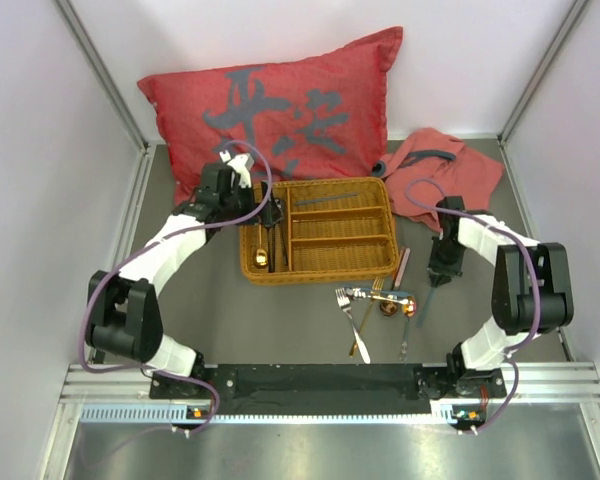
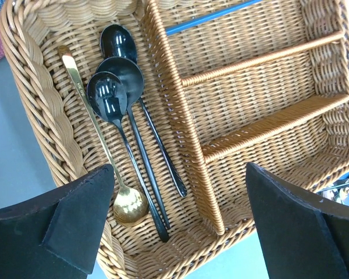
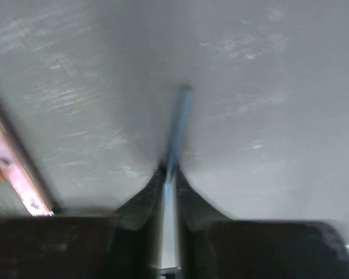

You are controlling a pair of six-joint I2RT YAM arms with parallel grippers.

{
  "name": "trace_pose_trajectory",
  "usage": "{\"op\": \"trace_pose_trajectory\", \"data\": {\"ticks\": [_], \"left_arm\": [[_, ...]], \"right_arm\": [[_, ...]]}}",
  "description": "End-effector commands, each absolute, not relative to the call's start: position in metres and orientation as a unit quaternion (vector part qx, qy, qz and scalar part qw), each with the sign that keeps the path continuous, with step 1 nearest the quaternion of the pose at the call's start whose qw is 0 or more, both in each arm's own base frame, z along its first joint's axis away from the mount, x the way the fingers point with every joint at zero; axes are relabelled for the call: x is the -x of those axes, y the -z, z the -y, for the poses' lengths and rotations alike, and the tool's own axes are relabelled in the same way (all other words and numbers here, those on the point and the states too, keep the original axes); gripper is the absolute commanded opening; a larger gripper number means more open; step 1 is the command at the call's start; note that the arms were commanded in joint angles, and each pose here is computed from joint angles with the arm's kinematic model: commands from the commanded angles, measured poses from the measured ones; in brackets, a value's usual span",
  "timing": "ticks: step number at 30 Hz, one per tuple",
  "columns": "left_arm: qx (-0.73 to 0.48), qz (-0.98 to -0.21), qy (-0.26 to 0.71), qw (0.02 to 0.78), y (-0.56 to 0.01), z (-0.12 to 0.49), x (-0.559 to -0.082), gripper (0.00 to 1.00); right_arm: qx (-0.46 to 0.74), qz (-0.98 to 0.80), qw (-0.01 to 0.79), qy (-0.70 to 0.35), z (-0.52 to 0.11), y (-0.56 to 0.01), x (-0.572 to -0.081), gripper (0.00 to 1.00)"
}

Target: Sort the eating utensils into containers

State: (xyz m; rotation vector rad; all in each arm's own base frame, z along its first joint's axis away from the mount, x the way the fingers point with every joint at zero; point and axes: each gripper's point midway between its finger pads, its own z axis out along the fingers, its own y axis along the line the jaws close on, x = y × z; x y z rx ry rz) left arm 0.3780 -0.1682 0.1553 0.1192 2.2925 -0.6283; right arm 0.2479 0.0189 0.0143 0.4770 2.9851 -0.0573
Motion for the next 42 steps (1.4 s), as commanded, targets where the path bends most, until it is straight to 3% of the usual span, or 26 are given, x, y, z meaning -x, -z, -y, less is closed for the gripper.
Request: {"op": "trace_pose_trajectory", "data": {"ticks": [1, 8, 16, 23, 32, 42], "left_arm": [[-0.05, -0.875, 0.257, 0.407, -0.182, 0.168, -0.378, 0.98], [-0.072, -0.838, 0.346, 0.415, -0.208, 0.196, -0.369, 0.98], [-0.094, -0.816, 0.395, 0.412, -0.226, 0.217, -0.363, 0.98], [-0.154, -0.782, 0.453, 0.4, -0.249, 0.268, -0.344, 0.98], [-0.218, -0.745, 0.527, 0.346, -0.252, 0.36, -0.31, 0.95], [-0.226, -0.728, 0.58, 0.288, -0.241, 0.416, -0.286, 0.84]], "right_arm": [[-0.157, -0.986, 0.053, -0.008, -0.023, 0.008, -0.252, 0.0], [-0.147, -0.982, 0.112, -0.038, -0.03, -0.027, -0.27, 0.0], [-0.122, -0.965, 0.226, -0.05, -0.028, -0.125, -0.297, 0.0], [-0.081, -0.938, 0.301, -0.15, -0.077, -0.201, -0.312, 0.0], [-0.035, -0.903, 0.331, -0.272, -0.157, -0.251, -0.317, 0.0], [-0.03, -0.888, 0.341, -0.307, -0.177, -0.266, -0.32, 0.0]]}}
